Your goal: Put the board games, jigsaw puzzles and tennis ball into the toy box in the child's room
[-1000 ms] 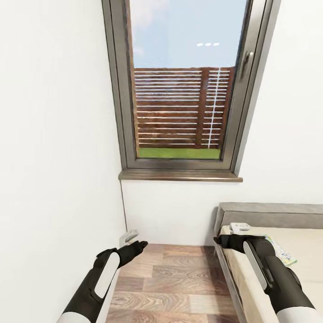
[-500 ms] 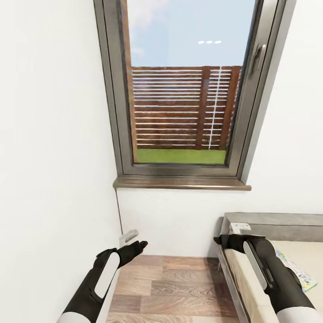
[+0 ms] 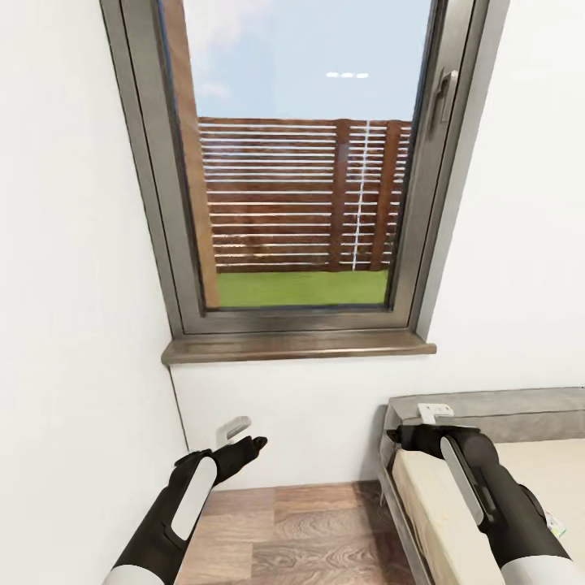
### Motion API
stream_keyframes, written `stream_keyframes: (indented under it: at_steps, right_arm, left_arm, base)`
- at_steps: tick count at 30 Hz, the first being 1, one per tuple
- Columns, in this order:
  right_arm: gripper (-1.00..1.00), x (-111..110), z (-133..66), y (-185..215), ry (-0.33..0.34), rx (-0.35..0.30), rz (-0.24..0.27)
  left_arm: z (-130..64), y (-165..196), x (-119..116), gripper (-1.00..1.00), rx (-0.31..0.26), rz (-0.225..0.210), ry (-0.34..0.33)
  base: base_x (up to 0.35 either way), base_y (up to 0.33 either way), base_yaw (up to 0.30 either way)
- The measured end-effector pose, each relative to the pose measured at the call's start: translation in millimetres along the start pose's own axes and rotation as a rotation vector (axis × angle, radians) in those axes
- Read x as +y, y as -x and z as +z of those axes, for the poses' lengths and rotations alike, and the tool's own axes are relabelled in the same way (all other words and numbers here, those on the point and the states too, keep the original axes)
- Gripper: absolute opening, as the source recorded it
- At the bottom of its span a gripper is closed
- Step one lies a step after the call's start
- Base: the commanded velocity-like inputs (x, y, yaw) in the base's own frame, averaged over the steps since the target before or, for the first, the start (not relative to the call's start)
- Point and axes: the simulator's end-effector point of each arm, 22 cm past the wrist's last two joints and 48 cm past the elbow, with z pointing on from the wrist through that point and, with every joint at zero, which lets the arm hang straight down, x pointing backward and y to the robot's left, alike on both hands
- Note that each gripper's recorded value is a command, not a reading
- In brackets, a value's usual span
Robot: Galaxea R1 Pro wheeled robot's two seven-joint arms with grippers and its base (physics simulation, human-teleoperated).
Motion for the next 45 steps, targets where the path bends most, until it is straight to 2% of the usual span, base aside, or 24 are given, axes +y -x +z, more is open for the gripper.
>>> stream_keyframes:
  at_steps: [45]
  right_arm:
    - [1.0, 0.1, 0.4, -0.1, 0.0, 0.001, 0.0]
  left_arm:
    - [0.3, -0.2, 0.7, 1.0, 0.001, 0.0, 0.003]
  base:
    - [0.022, 0.0, -0.272]
